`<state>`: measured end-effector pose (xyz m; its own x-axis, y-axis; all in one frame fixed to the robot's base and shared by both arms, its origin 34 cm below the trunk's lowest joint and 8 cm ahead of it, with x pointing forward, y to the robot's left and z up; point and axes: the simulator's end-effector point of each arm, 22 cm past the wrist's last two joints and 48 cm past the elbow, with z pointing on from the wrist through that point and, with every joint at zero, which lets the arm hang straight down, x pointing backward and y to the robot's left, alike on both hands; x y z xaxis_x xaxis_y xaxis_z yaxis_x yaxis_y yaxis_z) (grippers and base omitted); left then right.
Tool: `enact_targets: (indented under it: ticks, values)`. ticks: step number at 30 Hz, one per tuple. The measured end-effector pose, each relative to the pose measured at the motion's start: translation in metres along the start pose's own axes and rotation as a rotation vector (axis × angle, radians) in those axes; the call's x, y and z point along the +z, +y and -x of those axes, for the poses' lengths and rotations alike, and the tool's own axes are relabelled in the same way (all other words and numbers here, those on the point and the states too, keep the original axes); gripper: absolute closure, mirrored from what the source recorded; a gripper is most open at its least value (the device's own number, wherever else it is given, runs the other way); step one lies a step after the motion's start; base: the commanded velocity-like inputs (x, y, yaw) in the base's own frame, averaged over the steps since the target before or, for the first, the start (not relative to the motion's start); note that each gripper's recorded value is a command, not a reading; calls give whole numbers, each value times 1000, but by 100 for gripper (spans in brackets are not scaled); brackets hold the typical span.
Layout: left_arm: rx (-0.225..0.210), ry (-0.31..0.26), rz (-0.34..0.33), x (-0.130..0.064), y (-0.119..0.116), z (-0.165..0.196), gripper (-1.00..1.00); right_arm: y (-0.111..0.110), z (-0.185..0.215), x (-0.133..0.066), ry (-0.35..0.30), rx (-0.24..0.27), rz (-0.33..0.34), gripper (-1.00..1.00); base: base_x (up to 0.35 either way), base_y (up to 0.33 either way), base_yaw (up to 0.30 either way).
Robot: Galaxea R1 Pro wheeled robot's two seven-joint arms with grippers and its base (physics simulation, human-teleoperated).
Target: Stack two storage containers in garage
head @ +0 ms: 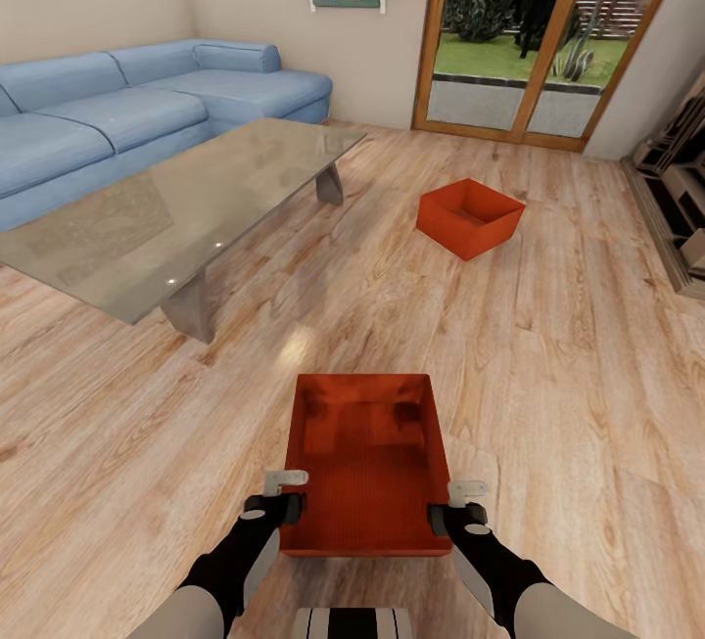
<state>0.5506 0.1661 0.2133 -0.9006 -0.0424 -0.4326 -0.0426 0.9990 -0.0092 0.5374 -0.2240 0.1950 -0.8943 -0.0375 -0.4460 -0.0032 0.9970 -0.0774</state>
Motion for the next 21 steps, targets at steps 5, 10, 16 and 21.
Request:
enact_targets:
  ticks: [5, 10, 16, 21]
  values:
    - [-14, 1, 5, 0, 2, 0, 100, -1, 1, 0, -1, -6, -3, 100, 0, 0, 0]
    - [-17, 1, 4, 0, 2, 0, 100, -1, 1, 0, -2, -5, -5, 100, 0, 0, 0]
    - [-15, 2, 7, 0, 2, 0, 100, -1, 1, 0, -2, -4, -6, 100, 0, 0, 0]
    - [-14, 3, 7, 0, 2, -1, 100, -1, 1, 0, -2, -4, -6, 100, 0, 0, 0]
